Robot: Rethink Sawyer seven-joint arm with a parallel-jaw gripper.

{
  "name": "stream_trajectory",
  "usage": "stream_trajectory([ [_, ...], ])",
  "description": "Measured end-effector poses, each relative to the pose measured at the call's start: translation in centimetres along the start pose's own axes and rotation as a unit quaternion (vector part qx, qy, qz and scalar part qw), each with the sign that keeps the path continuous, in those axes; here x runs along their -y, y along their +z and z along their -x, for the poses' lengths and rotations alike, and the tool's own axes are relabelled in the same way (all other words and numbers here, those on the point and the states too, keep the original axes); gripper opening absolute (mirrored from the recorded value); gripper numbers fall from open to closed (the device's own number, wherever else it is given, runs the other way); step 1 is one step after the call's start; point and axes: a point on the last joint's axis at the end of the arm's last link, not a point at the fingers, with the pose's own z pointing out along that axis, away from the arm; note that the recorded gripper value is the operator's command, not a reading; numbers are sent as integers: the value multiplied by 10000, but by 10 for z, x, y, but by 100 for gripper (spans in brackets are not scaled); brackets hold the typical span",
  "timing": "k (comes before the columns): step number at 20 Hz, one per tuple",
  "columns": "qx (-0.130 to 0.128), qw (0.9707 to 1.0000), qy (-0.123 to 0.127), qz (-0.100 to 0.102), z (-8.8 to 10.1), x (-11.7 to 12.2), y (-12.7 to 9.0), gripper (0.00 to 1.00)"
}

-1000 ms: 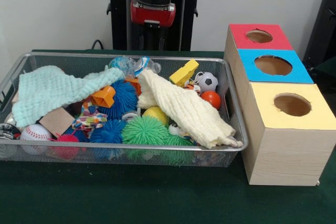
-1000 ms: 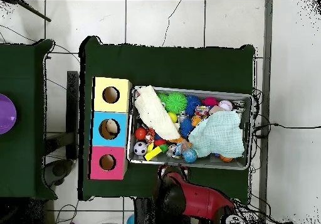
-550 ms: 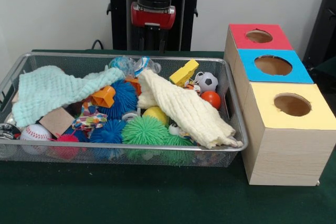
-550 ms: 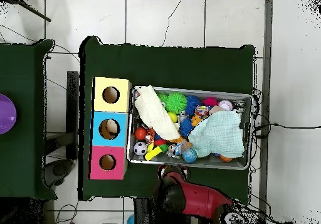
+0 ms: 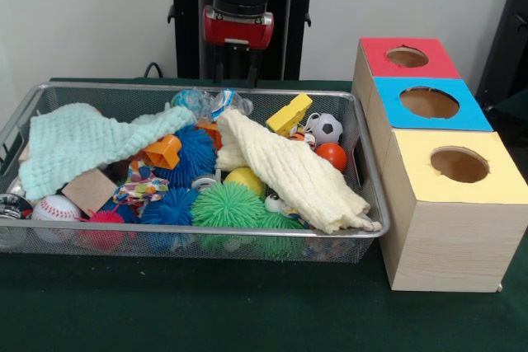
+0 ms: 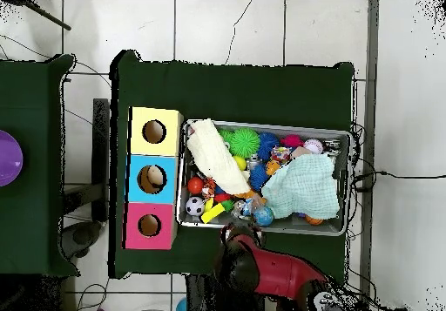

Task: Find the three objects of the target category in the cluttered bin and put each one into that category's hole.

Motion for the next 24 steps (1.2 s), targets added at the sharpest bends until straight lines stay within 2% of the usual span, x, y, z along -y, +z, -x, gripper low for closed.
stream_trajectory([
  [6, 127, 9999, -21, -23, 14, 3, 1, 100],
  [24, 203, 9998, -65, 27, 22, -2, 2, 100],
])
